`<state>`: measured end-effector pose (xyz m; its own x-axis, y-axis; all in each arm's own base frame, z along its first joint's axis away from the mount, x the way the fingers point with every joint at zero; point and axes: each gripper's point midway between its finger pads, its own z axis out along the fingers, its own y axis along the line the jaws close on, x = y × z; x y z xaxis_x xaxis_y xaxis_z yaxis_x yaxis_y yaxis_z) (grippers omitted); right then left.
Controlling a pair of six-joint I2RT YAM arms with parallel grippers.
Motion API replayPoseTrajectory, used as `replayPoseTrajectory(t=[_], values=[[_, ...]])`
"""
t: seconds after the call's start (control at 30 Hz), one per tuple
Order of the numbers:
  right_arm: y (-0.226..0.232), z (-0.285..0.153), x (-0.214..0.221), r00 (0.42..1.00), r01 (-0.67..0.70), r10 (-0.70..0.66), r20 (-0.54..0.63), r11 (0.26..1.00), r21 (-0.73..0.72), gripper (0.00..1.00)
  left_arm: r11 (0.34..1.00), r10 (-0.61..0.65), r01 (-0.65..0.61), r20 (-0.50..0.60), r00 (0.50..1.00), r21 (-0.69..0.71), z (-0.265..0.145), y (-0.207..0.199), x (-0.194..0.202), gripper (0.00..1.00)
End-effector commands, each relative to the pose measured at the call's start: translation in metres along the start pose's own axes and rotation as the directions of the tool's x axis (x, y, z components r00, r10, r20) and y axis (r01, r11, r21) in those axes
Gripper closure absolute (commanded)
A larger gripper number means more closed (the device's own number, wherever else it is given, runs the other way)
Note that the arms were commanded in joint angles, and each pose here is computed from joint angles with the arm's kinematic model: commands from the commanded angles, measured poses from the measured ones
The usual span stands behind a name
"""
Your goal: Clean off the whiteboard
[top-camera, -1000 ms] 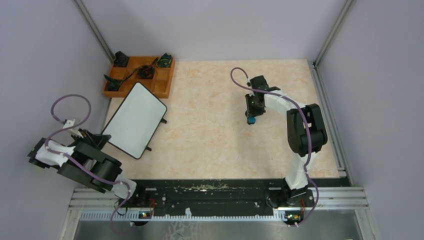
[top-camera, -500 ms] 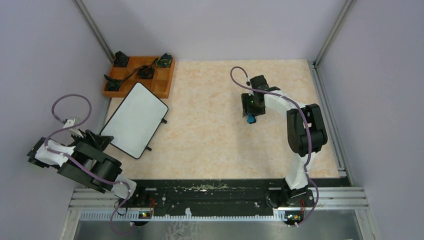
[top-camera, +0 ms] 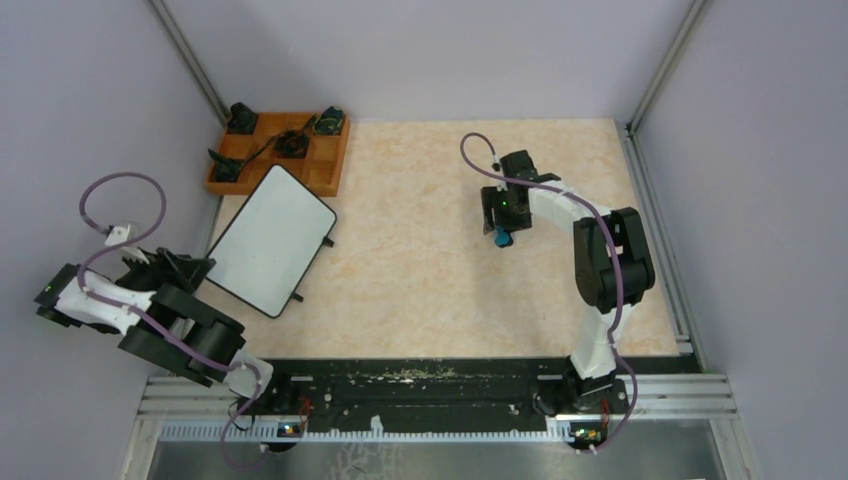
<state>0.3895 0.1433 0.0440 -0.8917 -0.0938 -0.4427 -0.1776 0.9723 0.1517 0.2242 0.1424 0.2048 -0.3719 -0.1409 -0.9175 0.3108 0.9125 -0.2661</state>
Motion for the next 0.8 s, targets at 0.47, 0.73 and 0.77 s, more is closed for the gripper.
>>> replayPoseTrajectory(t=[0.47,0.73,0.77], values=[[0.004,-0.05,-0.041,0.965,-0.006,0.003,0.261,1.0,0.01,0.06,0.99,0.135,-0.139,0.266,0.954,-0.004,-0.014,-0.037,-0.105,0.15],[-0.003,-0.071,-0.048,0.943,-0.054,0.036,0.331,0.998,0.045,0.05,0.981,0.181,-0.158,0.233,0.955,-0.117,0.034,-0.048,-0.125,0.2],[-0.004,-0.07,-0.047,0.943,-0.059,0.039,0.33,0.997,0.048,0.05,0.977,0.195,-0.168,0.232,0.953,-0.131,0.046,-0.054,-0.128,0.2]])
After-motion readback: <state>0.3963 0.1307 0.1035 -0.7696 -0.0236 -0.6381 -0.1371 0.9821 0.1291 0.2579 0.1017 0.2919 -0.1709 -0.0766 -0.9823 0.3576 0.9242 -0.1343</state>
